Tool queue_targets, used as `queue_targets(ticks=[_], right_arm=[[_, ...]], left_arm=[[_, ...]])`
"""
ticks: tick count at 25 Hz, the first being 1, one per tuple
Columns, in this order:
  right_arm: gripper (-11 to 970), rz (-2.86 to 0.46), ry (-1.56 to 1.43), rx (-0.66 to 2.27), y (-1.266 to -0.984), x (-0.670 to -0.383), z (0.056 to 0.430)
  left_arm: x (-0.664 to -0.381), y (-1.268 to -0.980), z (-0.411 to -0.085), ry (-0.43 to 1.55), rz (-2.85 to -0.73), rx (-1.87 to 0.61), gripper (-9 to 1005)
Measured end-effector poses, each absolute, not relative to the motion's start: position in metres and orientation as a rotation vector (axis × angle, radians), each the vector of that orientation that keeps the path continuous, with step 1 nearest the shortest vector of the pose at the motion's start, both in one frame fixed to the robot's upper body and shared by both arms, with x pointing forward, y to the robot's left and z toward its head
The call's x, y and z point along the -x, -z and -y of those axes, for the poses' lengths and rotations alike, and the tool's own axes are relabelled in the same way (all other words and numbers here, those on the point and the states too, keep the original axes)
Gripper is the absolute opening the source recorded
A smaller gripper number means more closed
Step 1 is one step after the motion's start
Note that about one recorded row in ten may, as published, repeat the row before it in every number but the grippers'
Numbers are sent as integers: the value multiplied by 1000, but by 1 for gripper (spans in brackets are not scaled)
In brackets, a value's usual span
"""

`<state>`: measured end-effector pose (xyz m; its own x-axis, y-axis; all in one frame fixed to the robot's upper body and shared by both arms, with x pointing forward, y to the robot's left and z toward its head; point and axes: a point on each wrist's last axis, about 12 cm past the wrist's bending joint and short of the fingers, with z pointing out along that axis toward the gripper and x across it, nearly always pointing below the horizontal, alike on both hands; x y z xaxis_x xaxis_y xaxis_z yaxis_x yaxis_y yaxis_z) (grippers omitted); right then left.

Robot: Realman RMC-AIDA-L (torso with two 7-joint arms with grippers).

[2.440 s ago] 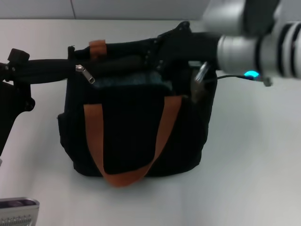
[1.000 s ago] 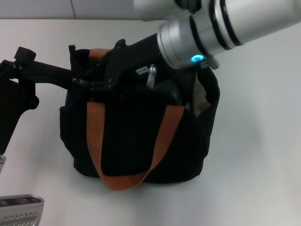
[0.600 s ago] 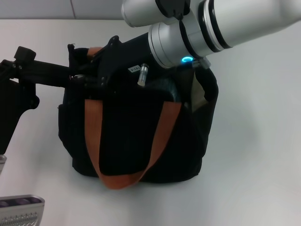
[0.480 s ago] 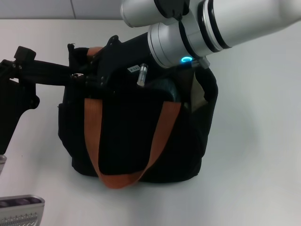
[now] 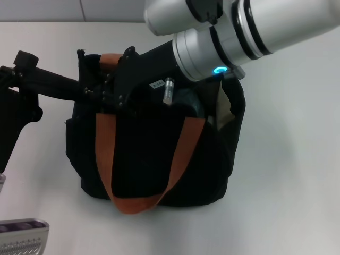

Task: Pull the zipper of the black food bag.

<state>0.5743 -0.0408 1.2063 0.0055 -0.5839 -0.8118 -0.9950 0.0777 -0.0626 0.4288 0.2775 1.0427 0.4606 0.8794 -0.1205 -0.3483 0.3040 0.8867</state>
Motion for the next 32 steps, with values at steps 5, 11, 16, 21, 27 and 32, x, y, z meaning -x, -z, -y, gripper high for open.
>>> queue_targets(ticks=[5, 11, 16, 21, 27, 32], right_arm=[[1, -1704, -729, 1578, -1207, -578, 49], [1, -1738, -729, 1543, -1207, -581, 55], [0, -1768, -754, 1517, -1208, -583, 65], [0, -1845, -821, 1448, -1211, -588, 84], [2, -1943, -888, 1371, -1207, -591, 114], [6, -1918, -948, 1329, -1209, -587, 135]], left_arm=[[-429, -1042, -278, -909, -694, -926, 66], [-428, -1042, -279, -910, -698, -928, 66], [-428, -1042, -280, -913, -700, -929, 67], [-428, -1041, -280, -914, -703, -928, 67], [-428, -1041, -279, -911, -705, -926, 68], [-428, -1041, -279, -906, -706, -927, 68]])
